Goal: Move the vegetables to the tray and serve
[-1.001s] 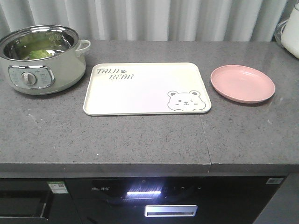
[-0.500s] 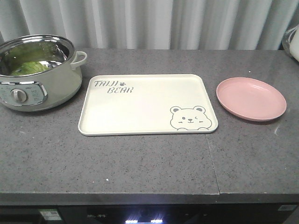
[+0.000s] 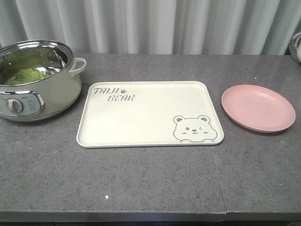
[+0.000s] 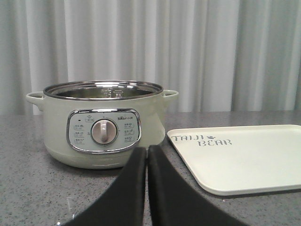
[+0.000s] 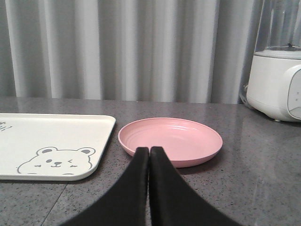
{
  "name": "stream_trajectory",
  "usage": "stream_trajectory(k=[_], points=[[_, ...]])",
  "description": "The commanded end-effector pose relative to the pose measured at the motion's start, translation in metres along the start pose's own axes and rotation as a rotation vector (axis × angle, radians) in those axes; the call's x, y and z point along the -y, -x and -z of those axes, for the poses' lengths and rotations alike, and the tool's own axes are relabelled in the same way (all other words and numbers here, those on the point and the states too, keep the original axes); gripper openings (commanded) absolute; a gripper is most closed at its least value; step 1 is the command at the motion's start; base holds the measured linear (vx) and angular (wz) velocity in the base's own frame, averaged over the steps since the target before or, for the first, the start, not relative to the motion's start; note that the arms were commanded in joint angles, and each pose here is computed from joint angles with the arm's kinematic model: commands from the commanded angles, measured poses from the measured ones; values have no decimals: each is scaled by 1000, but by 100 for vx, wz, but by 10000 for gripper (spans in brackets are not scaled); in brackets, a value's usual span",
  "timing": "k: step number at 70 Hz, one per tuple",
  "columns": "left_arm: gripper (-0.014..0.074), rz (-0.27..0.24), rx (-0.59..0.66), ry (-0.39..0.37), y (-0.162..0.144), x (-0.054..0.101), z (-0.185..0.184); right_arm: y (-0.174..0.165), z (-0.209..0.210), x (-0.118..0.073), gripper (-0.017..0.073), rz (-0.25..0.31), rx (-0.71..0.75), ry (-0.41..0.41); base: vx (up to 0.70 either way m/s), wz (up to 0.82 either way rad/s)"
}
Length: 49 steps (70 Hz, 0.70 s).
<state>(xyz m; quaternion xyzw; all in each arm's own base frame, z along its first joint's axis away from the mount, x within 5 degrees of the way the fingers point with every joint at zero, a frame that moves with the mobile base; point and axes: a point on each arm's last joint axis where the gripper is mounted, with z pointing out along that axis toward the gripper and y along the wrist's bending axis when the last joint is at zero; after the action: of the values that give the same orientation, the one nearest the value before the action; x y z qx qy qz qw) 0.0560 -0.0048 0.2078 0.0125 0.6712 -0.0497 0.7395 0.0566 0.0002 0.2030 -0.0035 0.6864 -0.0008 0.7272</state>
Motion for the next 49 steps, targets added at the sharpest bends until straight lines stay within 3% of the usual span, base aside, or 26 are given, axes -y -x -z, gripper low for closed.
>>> stream_trajectory(k=[1,49], points=[[-6,9,76,2,4,0,1,5,0,0,-8,10,71,-3,4,0],[-6,9,76,2,4,0,1,5,0,0,-8,10,71,-3,2,0]])
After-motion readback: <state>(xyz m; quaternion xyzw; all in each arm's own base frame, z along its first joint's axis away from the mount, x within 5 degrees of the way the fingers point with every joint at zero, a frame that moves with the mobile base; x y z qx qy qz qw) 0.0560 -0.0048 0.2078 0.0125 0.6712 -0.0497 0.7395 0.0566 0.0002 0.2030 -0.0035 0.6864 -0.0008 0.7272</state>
